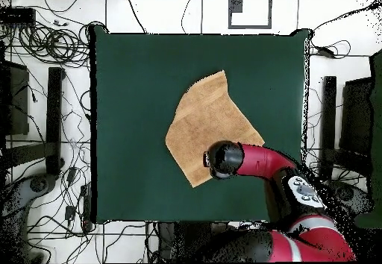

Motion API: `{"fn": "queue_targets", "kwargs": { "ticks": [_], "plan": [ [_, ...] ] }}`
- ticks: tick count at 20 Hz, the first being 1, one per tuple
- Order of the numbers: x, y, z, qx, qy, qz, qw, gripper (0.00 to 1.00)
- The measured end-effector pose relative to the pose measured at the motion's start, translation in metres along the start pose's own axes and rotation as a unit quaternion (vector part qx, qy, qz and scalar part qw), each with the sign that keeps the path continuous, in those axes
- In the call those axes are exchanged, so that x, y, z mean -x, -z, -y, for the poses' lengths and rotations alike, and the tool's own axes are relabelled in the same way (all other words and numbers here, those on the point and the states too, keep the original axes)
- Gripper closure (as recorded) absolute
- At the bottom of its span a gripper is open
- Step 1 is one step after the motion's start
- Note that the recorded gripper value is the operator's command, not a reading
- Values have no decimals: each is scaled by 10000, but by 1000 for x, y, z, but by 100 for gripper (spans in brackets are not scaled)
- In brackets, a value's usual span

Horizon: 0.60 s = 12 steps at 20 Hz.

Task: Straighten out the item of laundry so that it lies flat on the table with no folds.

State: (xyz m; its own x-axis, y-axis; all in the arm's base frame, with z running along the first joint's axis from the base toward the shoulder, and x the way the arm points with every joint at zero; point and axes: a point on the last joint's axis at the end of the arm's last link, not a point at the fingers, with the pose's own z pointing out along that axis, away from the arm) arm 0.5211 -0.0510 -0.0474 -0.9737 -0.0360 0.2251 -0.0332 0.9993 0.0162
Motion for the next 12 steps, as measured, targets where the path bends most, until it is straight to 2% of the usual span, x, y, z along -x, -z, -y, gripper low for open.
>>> {"fn": "queue_targets", "kwargs": {
  "ticks": [7, 8, 12],
  "plan": [
    [-6, 0, 13, 471, 207, 219, 9984, 100],
    [-8, 0, 17, 624, 257, 300, 9973, 100],
    [-12, -1, 24, 875, 338, 449, 9946, 100]
  ]
}}
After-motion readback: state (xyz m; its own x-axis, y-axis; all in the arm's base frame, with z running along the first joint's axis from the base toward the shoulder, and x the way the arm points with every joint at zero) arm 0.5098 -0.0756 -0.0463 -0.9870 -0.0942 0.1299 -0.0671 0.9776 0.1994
